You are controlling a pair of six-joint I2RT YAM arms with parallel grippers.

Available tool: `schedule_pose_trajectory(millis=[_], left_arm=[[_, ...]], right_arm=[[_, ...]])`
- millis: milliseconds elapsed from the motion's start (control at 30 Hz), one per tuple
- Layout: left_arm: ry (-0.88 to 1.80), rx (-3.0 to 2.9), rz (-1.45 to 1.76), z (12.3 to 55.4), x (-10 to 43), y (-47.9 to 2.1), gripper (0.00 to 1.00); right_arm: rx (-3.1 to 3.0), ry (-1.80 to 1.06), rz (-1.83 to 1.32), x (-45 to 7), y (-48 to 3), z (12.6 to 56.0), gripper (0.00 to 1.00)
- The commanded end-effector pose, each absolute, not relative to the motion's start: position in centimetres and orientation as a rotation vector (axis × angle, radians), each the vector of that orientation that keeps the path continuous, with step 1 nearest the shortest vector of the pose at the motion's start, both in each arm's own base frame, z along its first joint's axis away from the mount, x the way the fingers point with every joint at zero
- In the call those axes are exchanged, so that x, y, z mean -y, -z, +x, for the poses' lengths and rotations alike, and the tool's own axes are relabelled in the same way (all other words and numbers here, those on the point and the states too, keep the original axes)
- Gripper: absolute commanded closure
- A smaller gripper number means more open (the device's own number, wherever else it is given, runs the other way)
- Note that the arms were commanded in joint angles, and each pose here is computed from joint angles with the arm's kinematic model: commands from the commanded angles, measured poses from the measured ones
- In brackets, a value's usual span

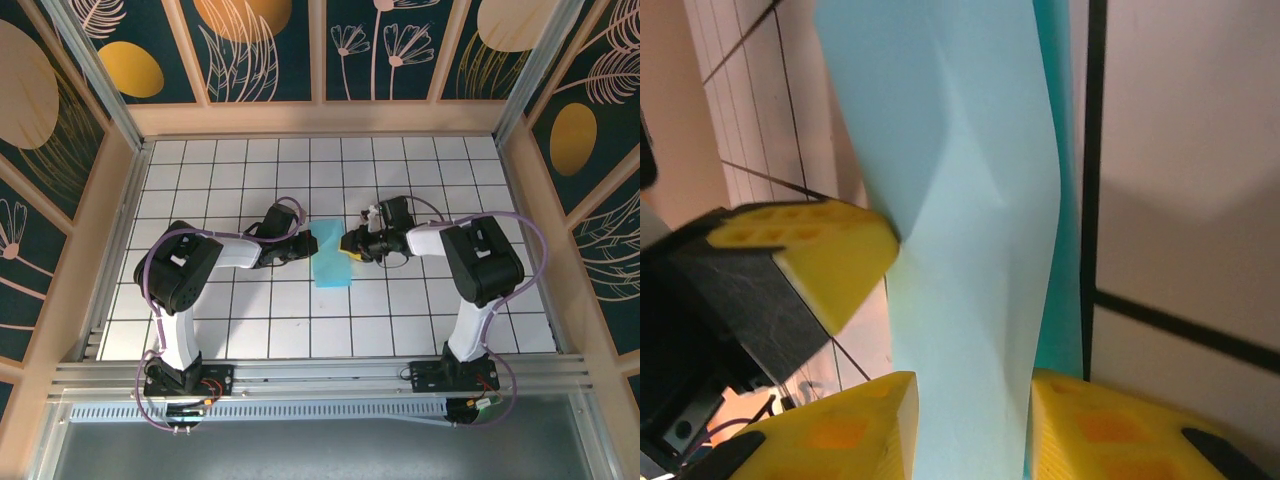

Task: Fold a paper plane with a square sheet of paper (fold left side to right side)
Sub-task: Fold the triangle a second time at the center of the table.

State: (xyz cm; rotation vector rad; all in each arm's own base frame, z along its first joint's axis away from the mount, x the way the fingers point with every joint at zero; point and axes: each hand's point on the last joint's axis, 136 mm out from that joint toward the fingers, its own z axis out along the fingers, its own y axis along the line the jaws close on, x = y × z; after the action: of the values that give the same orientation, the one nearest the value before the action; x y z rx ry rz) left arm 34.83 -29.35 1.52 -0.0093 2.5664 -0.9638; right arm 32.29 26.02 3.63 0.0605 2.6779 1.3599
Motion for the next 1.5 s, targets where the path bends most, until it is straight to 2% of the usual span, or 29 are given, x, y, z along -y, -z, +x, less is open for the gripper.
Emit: schedule_pose_trajectory(millis=[0,333,433,633,767,933,1167,1467], left_arm=[[0.921,-2.624,0.006,33.4,28.6,-0.2,0.96],[0.936,-2.602,0.009,33.7,28.8,-1.0,0.94],[0.952,-2.579,0.015,34.1,29.1,-2.0,0.92],[0.942,-2.490,0.045,35.1,29.2,-6.0,0.77],[0.872,-2.396,0.108,34.8,27.9,-9.9,0.73],[0.828,-2.318,0.221,32.2,27.9,-12.2,0.67],[0.697,-2.274,0.473,27.4,30.9,-12.3,0.52],[0.434,-2.274,0.715,23.9,35.2,-10.3,0.46]], right_arm=[[-2.632,-1.376,0.006,-26.3,-4.3,33.8,0.67],[-2.661,-1.363,0.008,-26.1,-3.1,34.2,0.75],[-2.665,-1.363,0.006,-26.0,-3.0,34.0,0.82],[-2.660,-1.371,0.016,-25.9,-4.1,33.9,0.99],[-2.654,-1.377,0.055,-25.8,-5.2,33.8,1.00],[-2.652,-1.396,0.140,-25.7,-5.9,33.7,1.00],[-2.668,-1.388,0.217,-25.4,-6.1,33.4,1.00],[-2.674,-1.373,0.236,-25.1,-5.7,33.1,1.00]])
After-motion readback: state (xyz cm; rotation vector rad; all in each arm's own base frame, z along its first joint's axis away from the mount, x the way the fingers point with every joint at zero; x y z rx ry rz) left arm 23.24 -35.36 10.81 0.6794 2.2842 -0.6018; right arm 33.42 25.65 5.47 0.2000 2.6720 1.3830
